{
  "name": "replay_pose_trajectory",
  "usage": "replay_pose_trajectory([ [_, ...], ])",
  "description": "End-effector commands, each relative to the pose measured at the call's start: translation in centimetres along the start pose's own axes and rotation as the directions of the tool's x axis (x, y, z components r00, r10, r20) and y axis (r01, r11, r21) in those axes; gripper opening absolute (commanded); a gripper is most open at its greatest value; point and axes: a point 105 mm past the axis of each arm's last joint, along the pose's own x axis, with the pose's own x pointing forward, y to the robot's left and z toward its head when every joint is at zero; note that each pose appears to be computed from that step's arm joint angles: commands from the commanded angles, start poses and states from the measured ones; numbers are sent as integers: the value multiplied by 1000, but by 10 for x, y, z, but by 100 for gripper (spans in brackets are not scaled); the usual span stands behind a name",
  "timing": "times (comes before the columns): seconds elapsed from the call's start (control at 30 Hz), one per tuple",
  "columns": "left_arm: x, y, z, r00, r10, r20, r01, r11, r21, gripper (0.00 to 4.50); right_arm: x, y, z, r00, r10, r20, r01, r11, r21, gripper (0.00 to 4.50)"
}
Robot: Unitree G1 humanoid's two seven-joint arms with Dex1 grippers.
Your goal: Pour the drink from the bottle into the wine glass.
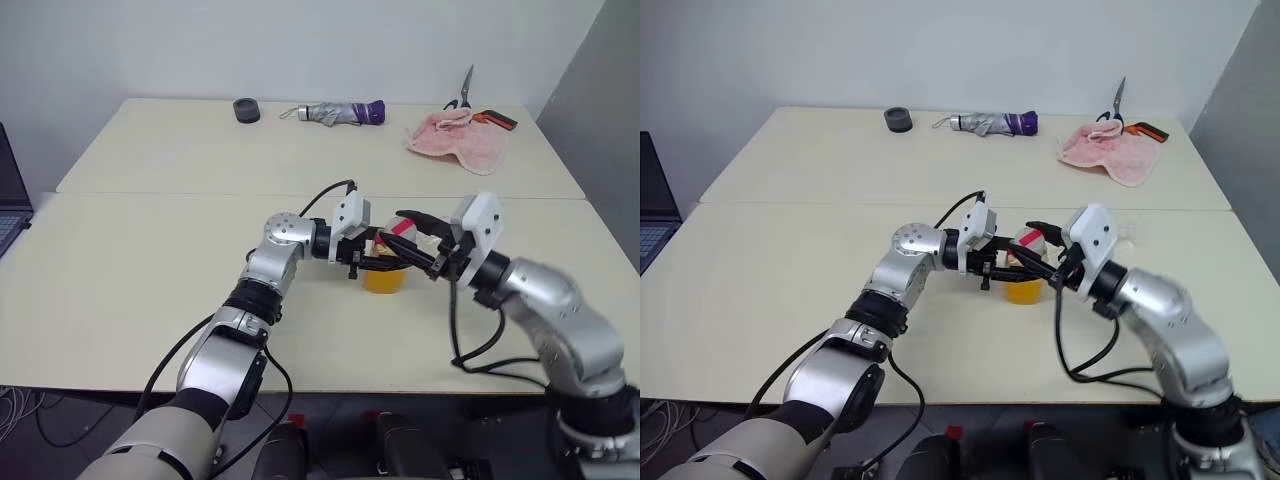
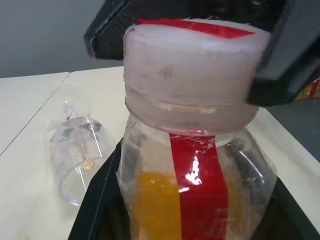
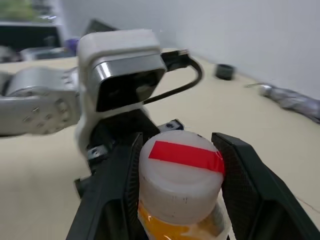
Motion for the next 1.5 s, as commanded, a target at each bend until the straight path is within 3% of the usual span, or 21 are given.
replay_pose_trajectory([
  [0.03, 0, -1, 24, 998, -39, 48, 35, 996, 87, 180, -8, -17, -5, 991, 113, -67, -108, 992, 64, 187],
  [0.13, -1, -1, 25, 998, -32, 48, 27, 996, 88, 180, -7, -23, -4, 987, 140, -74, -135, 989, 65, 187],
  [0.17, -2, -1, 25, 999, -28, 46, 24, 996, 88, 180, -7, -23, -2, 987, 147, -65, -143, 987, 67, 261],
  [0.33, -5, 0, 25, 999, -8, 48, 4, 996, 84, 179, -9, -19, 7, 992, 126, -15, -125, 990, 63, 433],
  [0.77, -7, -1, 24, 998, 10, 62, -14, 998, 69, 179, -14, 13, 29, 989, -109, 96, 111, 994, -22, 434],
  [0.9, -6, -1, 25, 998, 9, 66, -13, 998, 64, 179, -6, 14, 25, 983, -170, 77, 175, 982, -77, 434],
  [1.2, -6, 0, 25, 998, 12, 66, -17, 998, 63, 179, -10, -1, 23, 965, -250, 84, 257, 962, -91, 434],
  [1.5, -8, 0, 24, 998, 16, 60, -20, 998, 59, 179, -17, 4, 22, 964, -251, 92, 256, 965, -51, 434],
])
